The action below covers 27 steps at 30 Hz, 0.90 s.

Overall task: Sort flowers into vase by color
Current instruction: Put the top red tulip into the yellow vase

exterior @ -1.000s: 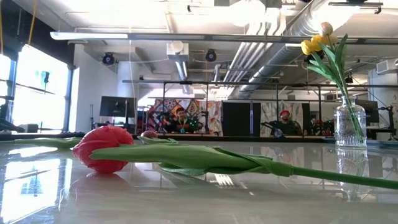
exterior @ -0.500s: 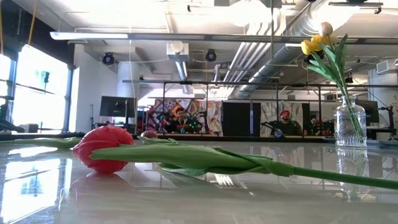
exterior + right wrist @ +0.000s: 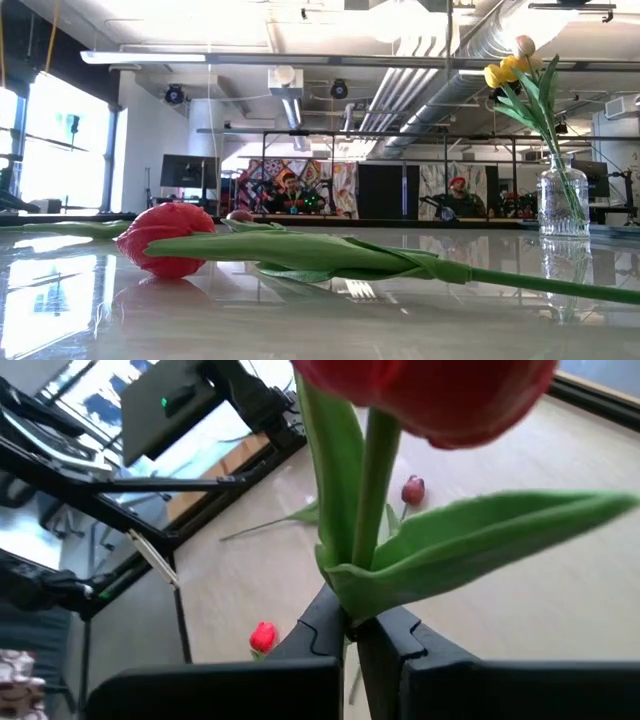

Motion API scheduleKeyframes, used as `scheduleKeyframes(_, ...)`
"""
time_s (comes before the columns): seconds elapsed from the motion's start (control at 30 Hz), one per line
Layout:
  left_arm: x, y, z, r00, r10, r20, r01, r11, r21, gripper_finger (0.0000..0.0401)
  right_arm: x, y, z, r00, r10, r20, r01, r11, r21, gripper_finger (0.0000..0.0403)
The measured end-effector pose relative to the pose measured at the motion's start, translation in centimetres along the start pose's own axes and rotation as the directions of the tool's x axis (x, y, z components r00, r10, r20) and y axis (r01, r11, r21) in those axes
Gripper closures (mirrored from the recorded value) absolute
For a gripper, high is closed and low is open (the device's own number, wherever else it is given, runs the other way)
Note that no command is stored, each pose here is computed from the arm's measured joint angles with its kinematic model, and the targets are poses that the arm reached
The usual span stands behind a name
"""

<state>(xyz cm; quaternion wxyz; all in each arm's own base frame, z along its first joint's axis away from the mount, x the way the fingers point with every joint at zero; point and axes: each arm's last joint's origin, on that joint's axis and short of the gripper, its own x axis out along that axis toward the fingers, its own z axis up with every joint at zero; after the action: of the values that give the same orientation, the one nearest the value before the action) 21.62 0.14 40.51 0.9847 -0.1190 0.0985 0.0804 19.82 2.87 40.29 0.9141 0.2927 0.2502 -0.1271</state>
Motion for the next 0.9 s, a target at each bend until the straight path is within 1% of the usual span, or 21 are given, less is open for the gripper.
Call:
scheduleKeyframes(0.1, 0.1, 0.0, 0.0, 1.0, 0.0, 0.0, 0.0, 1.0, 0.0, 0.0164, -0.9, 0.0, 0.1, 0.999, 0.027, 0.023, -0.027, 1.0, 0.015, 0.0403)
scheduleKeyframes(0.23, 0.4, 0.0, -0.1, 1.0, 0.002, -0.007, -0.002, 1.0, 0.001, 0.0164, -2.7, 0.1, -0.2, 0.995, 0.089, 0.039, -0.089, 0.996, -0.01, 0.0403)
scheduleKeyframes(0.37, 0.6, 0.0, -0.2, 1.0, 0.003, -0.012, -0.003, 1.0, 0.002, 0.0164, -4.8, -0.1, -0.7, 0.989, 0.142, 0.038, -0.141, 0.99, -0.027, 0.0403)
scheduleKeyframes(0.5, 0.7, 0.0, -0.3, 1.0, 0.004, -0.017, -0.004, 1.0, 0.002, 0.0164, -6.6, -0.8, -1.3, 0.985, 0.172, 0.018, -0.171, 0.984, -0.044, 0.0403)
scheduleKeyframes(0.63, 0.7, 0.0, -0.2, 1.0, 0.004, -0.015, -0.004, 1.0, 0.002, 0.0164, -7.6, -1.7, -1.9, 0.989, 0.143, -0.024, -0.144, 0.988, -0.046, 0.0403)
scheduleKeyframes(0.83, 0.7, 0.0, -0.2, 1.0, 0.004, -0.016, -0.004, 1.0, 0.002, 0.0164, -7.4, -2.9, -3.0, 0.99, 0.006, -0.14, -0.024, 0.992, -0.123, 0.0403)
scheduleKeyframes(0.9, 0.7, 0.0, -0.2, 1.0, 0.004, -0.016, -0.004, 1.0, 0.002, 0.0164, -7.4, -3.2, -3.3, 0.986, -0.022, -0.165, -0.001, 0.991, -0.135, 0.0403)
